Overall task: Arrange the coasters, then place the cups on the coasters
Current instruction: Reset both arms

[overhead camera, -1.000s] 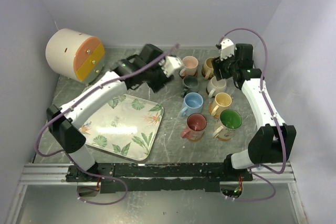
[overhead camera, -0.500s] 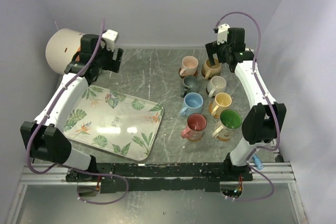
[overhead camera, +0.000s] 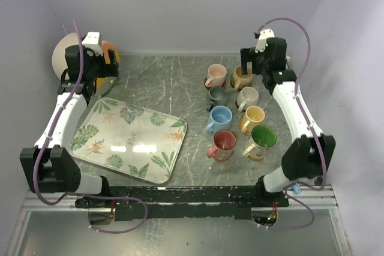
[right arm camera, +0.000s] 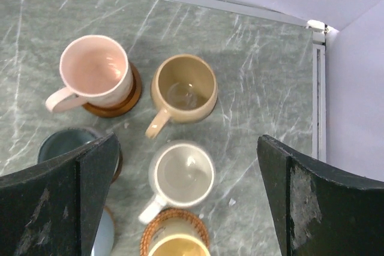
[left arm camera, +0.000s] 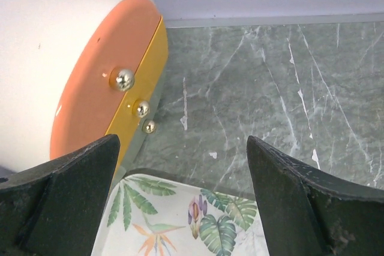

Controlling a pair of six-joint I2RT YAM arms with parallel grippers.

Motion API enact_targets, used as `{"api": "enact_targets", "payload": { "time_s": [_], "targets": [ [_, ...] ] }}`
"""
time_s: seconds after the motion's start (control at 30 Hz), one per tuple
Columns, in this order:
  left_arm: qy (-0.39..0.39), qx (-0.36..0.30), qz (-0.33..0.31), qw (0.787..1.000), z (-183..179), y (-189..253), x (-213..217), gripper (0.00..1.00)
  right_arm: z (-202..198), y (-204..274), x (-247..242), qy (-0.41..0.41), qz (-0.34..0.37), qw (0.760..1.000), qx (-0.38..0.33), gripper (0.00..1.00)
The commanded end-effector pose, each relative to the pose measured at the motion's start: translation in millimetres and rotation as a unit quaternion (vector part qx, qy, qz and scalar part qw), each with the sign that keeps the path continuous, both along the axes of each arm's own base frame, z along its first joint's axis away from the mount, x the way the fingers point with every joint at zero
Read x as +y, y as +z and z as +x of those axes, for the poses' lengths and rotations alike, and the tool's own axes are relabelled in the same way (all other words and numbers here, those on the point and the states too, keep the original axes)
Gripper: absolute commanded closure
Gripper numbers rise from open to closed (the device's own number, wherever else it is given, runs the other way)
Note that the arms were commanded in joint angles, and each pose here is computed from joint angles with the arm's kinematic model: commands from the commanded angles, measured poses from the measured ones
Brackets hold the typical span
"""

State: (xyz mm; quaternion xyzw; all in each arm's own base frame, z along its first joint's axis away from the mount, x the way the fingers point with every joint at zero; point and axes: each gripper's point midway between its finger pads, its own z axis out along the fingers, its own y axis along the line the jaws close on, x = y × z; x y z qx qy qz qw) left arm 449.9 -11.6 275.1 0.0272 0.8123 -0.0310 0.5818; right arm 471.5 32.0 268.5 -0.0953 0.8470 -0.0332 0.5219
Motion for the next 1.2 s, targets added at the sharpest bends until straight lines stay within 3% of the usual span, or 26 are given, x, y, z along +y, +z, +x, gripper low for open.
{"api": "enact_targets", "payload": {
  "time_s": [0.0, 0.23, 0.53, 0.7, 1.0, 1.17],
  "targets": [
    [-0.018, -0.071, -0.028, 0.997, -14, 26, -2, 0.02, -23, 29, 1, -0.001, 0.026, 0.996, -0.083, 0.0],
    [-0.077, -0.062, 0.012, 0.995, -57, 30, -14, 0.02, -56, 56, -14, 0.009, 0.031, 0.989, -0.141, 0.0],
    [-0.044, -0.106, 0.069, 0.991, -98, 81, 3, 0.02, -85, 75, -32, 0.033, 0.044, 0.981, -0.187, 0.0],
    [-0.056, -0.114, 0.054, 0.99, -110, 63, -4, 0.02, -84, 71, -31, 0.039, 0.039, 0.983, -0.173, 0.0],
    [-0.05, -0.146, 0.045, 0.987, -112, 87, -5, 0.02, -89, 59, -21, 0.074, 0.028, 0.986, -0.145, 0.0],
    [-0.036, -0.137, 0.053, 0.989, -115, 72, 1, 0.02, -90, 50, -16, 0.093, 0.029, 0.986, -0.133, 0.0]
  ]
}}
